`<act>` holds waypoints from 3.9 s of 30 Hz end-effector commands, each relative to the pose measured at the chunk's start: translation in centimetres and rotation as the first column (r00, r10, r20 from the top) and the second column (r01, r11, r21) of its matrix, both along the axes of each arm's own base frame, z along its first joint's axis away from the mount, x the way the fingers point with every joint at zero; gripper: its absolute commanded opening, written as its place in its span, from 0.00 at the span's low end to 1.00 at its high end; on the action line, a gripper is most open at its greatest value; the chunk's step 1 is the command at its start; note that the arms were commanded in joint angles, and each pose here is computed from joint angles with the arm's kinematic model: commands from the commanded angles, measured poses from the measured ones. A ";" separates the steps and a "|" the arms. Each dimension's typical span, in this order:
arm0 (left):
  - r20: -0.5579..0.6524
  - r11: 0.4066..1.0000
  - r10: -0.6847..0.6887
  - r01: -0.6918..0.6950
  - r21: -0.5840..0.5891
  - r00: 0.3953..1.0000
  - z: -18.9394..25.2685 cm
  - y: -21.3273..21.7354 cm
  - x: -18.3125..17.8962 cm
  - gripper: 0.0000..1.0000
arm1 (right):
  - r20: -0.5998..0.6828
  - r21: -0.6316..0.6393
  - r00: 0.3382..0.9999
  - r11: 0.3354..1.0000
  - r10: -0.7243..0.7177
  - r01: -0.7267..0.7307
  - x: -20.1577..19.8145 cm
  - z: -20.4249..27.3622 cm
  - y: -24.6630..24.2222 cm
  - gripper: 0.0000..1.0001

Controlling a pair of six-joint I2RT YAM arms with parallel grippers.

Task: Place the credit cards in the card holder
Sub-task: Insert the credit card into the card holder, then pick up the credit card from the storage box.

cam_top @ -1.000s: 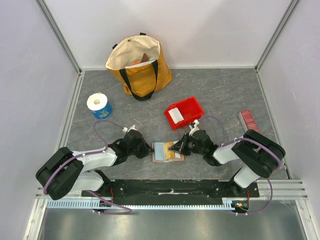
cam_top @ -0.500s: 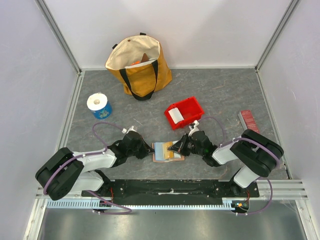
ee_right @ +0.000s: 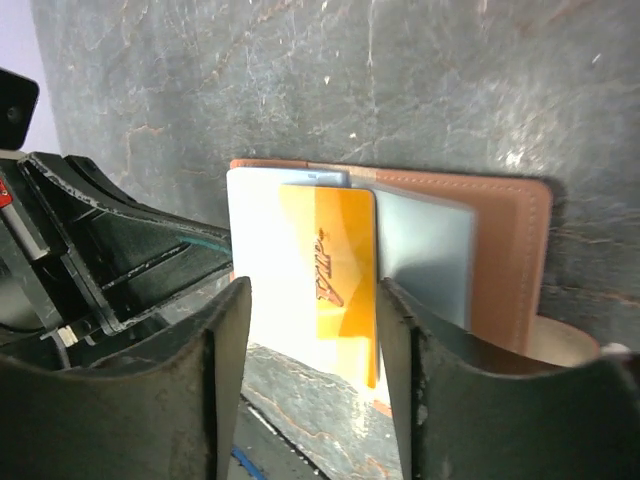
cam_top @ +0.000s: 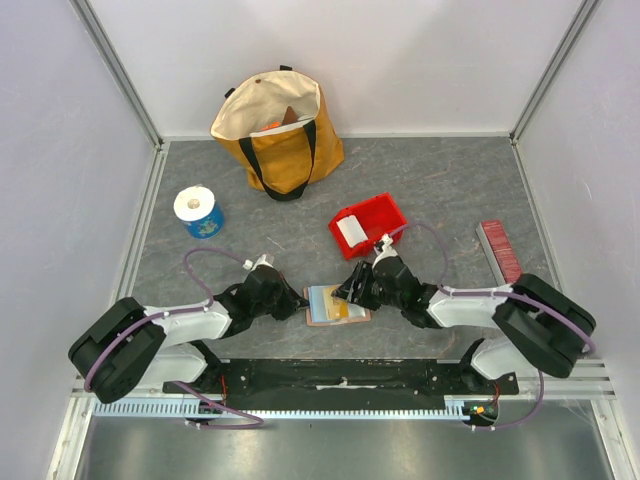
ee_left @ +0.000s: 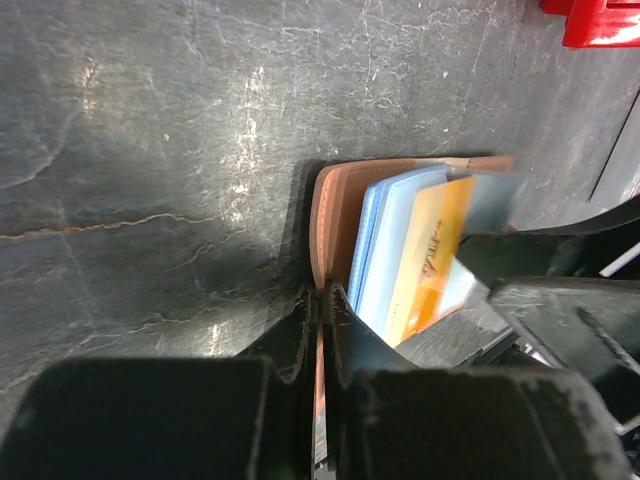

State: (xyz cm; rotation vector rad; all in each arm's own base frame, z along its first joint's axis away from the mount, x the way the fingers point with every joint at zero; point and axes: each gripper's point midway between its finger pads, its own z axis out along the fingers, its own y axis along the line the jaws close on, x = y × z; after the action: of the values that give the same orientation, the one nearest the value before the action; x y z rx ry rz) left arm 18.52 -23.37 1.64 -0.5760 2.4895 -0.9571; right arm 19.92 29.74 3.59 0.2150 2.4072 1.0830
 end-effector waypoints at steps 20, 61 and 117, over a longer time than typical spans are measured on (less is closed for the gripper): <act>-0.029 0.997 0.014 -0.012 0.071 0.999 -1.7 1.5 -0.9 0.02 | 0.012 -0.052 0.992 0.991 0.128 -0.127 -0.3 0.4 1.3 0.47; 0.087 0.981 -0.049 0.032 0.190 0.995 1.9 1.3 1.9 0.02 | 0.289 -0.353 0.941 0.934 0.174 -0.064 15.9 10.8 -6.7 0.78; 0.063 0.978 -0.093 0.080 0.192 0.994 1.2 0.3 2.4 0.02 | 0.157 -0.259 0.934 0.926 0.322 -0.276 20.0 5.9 -4.2 0.62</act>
State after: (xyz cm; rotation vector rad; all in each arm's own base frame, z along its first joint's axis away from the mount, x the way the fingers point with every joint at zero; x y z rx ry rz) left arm 19.92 -22.38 2.05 -0.4191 2.5541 -0.7280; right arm 38.89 25.22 6.05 -0.3126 2.4959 0.8701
